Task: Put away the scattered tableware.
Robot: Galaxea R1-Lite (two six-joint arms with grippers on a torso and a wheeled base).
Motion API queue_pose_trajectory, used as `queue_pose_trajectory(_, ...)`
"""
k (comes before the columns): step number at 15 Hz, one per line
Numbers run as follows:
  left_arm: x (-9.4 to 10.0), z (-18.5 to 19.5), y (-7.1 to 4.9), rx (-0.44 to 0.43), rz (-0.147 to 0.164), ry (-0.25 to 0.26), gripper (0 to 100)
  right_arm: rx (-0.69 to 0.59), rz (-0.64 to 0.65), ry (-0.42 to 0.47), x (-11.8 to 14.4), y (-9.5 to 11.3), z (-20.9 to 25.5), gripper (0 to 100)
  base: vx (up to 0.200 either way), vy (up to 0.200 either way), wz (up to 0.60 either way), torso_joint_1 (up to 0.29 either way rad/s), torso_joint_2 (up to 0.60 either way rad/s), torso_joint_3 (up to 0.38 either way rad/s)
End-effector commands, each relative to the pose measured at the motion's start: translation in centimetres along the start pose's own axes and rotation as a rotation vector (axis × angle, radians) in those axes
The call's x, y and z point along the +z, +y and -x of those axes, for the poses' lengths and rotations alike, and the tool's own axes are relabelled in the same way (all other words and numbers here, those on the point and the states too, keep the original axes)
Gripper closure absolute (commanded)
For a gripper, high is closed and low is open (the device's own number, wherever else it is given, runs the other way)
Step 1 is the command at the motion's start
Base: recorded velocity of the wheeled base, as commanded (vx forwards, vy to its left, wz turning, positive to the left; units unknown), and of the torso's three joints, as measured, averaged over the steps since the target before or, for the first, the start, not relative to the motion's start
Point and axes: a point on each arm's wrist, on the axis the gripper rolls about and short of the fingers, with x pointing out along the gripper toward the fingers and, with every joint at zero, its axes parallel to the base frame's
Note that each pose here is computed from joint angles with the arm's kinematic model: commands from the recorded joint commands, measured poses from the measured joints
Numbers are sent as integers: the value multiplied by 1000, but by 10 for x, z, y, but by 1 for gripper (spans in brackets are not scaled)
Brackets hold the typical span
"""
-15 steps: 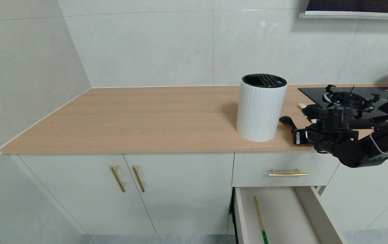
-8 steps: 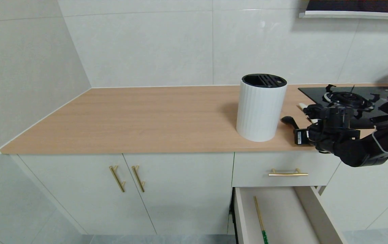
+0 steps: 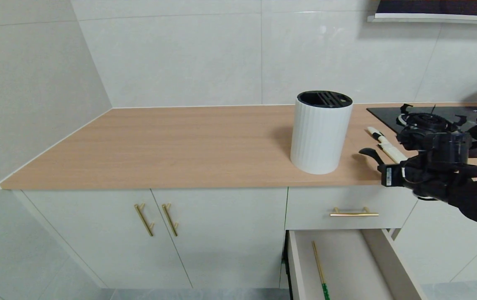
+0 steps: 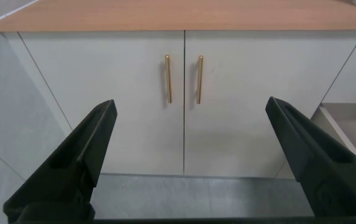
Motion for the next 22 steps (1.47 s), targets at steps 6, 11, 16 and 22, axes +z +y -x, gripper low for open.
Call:
queue_pose_trajectory(6,0,0,0,1,0,0,0,142,18,10,-28,5,113,100,0,0,0,0,0,0)
queue_pose_trajectory(11,0,0,0,1,0,0,0,213,53,25,-53,18,155,100,0,0,0,0,0,0)
queue_pose_trajectory(16,0,0,0,1,0,0,0,216,81,99,-69,19,151,100,0,0,0,-6,17,14)
queue_pose_trajectory(22,0,0,0,1,0,0,0,218,95,141,-76,19,146,100,0,0,0,-176,427,246)
